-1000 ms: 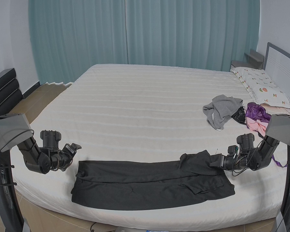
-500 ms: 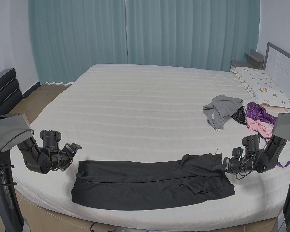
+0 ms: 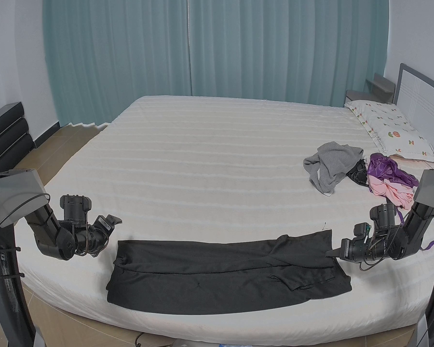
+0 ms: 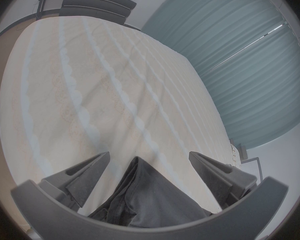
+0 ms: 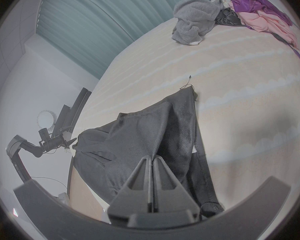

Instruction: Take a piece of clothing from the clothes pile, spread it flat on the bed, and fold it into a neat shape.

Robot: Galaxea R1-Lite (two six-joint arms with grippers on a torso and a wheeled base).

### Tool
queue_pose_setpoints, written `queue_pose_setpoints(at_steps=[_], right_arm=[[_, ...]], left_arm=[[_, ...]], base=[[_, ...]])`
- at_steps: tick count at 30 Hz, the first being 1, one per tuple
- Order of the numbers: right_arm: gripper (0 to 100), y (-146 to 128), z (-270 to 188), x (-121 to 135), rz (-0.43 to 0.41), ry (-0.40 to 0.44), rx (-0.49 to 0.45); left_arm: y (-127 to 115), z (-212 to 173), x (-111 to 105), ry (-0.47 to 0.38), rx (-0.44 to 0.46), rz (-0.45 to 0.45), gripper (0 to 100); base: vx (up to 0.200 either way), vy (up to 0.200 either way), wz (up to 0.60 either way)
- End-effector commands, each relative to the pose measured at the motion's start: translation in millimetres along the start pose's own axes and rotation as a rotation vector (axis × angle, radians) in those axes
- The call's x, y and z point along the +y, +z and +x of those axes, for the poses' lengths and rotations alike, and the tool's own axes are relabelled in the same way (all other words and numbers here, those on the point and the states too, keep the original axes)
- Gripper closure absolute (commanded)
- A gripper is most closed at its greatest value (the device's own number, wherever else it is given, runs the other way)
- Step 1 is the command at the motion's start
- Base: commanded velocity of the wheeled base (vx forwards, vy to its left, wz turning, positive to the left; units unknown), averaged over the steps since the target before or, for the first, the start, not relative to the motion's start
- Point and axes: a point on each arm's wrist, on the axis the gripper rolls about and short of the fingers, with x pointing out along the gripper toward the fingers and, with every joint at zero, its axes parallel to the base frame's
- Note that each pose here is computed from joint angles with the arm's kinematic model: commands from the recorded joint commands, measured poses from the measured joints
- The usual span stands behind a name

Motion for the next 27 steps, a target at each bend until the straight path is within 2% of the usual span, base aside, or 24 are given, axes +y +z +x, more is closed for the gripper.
queue_pose_setpoints(at_steps=[1,8,10,12,13,15,18,22,27], right_arm=[[0,-0.7,2.9,-1.7,0.006,-0.006,0.007],[0,3.6,-13.5,11.8,0.027,0.003,-0.029],[0,1.8,-23.7,23.5,0.093,0.001,-0.044],[0,1.8,-24.2,24.2,0.096,0.001,-0.045],[0,-1.7,-25.2,32.2,0.152,-0.048,-0.064],[0,-5.0,-23.2,32.8,0.185,-0.082,-0.066],[0,-7.9,-21.4,34.0,0.222,-0.106,-0.066],[0,-9.7,-20.9,40.1,0.312,-0.131,-0.084],[0,-13.2,-15.7,45.0,0.334,-0.182,-0.098]], left_arm=[[-0.3,-8.2,-1.4,0.003,0.003,0.000,0],[-10.0,-37.0,1.8,0.053,0.053,0.000,0],[-18.6,-45.4,5.4,0.083,0.087,0.005,0],[-19.2,-45.5,5.5,0.084,0.089,0.006,0],[-25.4,-49.1,7.8,0.095,0.106,0.007,0],[-29.6,-48.8,6.6,0.097,0.118,0.015,0],[-35.0,-48.4,5.5,0.099,0.132,0.023,0],[-44.4,-47.1,-1.2,0.092,0.146,0.005,0],[-51.9,-40.9,-4.9,0.100,0.143,0.026,0]], base=[[0.000,0.000,0.00],[0.000,0.000,0.00],[0.000,0.000,0.00],[0.000,0.000,0.00],[0.000,0.000,0.00],[0.000,0.000,0.00],[0.000,0.000,0.00],[0.000,0.000,0.00],[0.000,0.000,0.00]])
